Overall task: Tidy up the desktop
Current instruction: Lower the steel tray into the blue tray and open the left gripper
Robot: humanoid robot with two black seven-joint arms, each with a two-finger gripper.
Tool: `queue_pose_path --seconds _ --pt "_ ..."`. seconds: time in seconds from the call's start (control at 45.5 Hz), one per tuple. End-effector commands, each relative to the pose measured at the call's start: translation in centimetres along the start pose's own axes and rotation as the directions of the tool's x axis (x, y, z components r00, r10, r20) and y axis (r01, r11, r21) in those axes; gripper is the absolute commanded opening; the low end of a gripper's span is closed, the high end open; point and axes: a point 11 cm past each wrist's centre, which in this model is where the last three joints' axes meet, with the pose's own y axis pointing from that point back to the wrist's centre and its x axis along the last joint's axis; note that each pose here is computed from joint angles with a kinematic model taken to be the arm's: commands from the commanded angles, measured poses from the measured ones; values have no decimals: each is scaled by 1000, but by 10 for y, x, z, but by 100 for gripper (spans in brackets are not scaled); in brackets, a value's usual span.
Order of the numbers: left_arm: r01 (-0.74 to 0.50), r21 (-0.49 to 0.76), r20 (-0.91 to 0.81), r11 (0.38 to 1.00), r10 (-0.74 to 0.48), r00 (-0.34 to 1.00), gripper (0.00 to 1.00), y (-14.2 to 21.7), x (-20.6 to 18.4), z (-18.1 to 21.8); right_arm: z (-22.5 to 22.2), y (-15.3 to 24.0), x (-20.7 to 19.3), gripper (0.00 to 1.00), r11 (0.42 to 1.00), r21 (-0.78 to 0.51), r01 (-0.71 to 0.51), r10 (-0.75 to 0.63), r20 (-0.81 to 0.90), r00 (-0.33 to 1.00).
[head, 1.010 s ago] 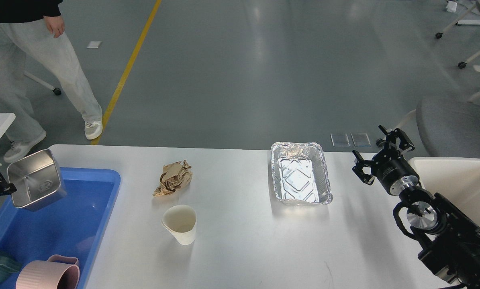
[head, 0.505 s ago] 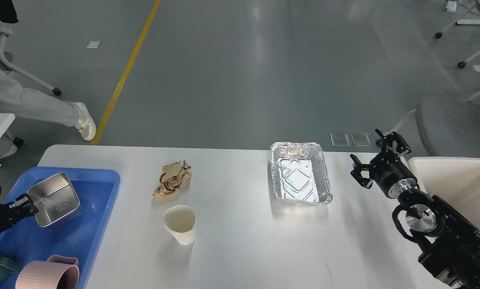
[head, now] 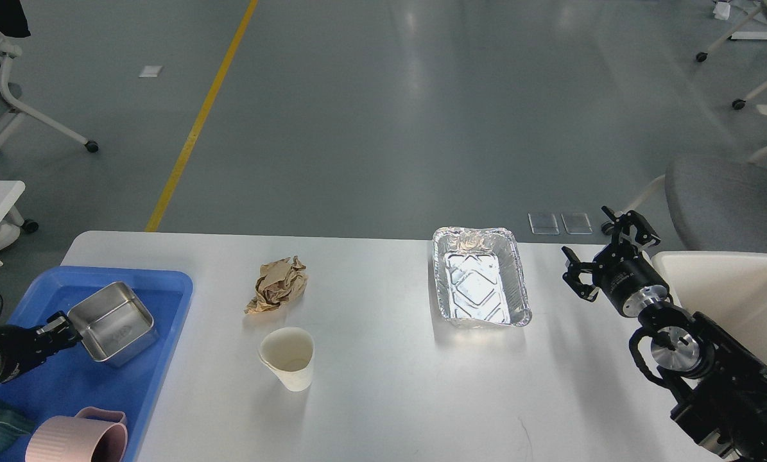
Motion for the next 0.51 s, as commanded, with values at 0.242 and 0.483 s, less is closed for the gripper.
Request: queue_pose_path --seconds 0.242,0.483 --pt "-16 -158 -33 987 11 999 79 14 13 12 -1 0 0 100 1000 1 1 -1 -2 1000" --pt "62 -378 32 924 -54 998 83 48 17 61 1 -1 -1 100 1000 -1 2 -2 1 1000"
